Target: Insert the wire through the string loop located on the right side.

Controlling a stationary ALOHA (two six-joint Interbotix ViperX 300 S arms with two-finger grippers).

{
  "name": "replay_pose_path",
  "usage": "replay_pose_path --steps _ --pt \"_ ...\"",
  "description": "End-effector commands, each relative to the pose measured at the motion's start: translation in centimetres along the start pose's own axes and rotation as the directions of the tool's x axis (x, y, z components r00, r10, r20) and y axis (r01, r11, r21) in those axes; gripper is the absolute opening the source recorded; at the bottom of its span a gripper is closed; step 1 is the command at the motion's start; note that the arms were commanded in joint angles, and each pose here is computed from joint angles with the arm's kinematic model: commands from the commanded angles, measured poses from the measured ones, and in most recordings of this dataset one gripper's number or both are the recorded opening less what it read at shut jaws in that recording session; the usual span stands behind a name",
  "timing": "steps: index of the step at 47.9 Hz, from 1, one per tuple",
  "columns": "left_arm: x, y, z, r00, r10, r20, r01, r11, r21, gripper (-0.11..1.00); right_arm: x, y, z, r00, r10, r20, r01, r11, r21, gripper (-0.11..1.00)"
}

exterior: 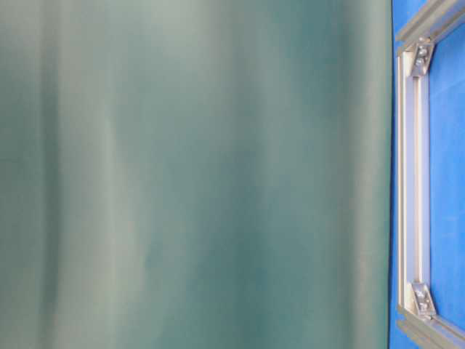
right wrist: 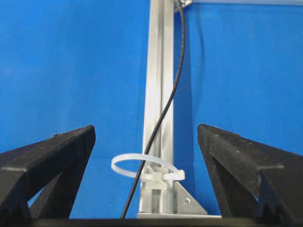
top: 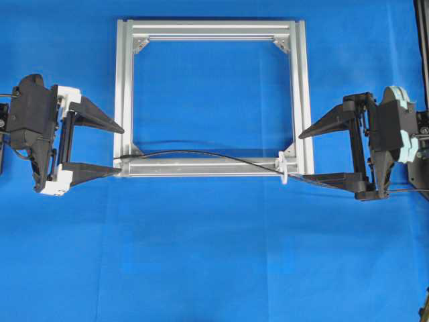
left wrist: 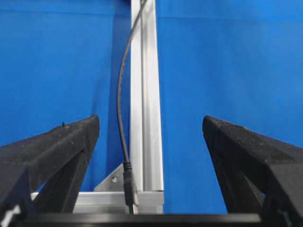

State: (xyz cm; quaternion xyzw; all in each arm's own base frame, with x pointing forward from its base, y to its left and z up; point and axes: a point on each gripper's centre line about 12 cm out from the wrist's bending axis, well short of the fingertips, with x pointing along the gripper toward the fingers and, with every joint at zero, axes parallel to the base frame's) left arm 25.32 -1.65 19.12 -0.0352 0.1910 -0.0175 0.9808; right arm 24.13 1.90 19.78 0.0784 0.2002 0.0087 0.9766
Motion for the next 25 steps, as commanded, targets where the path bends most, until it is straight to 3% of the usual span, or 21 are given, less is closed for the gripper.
replay_pose_path --steps 1,25 --pt "-0.03 0.05 0.69 1.0 0.002 0.022 -0.002 1.0 0.001 0.86 0.17 0.11 1.04 1.0 0.001 0.029 -0.001 1.0 0.001 0.95" --pt "-0.07 0.05 0.63 1.0 0.002 0.014 -0.002 1.0 0.002 0.86 0.17 0.11 1.04 1.0 0.001 0.029 -0.001 1.0 -0.002 0.95"
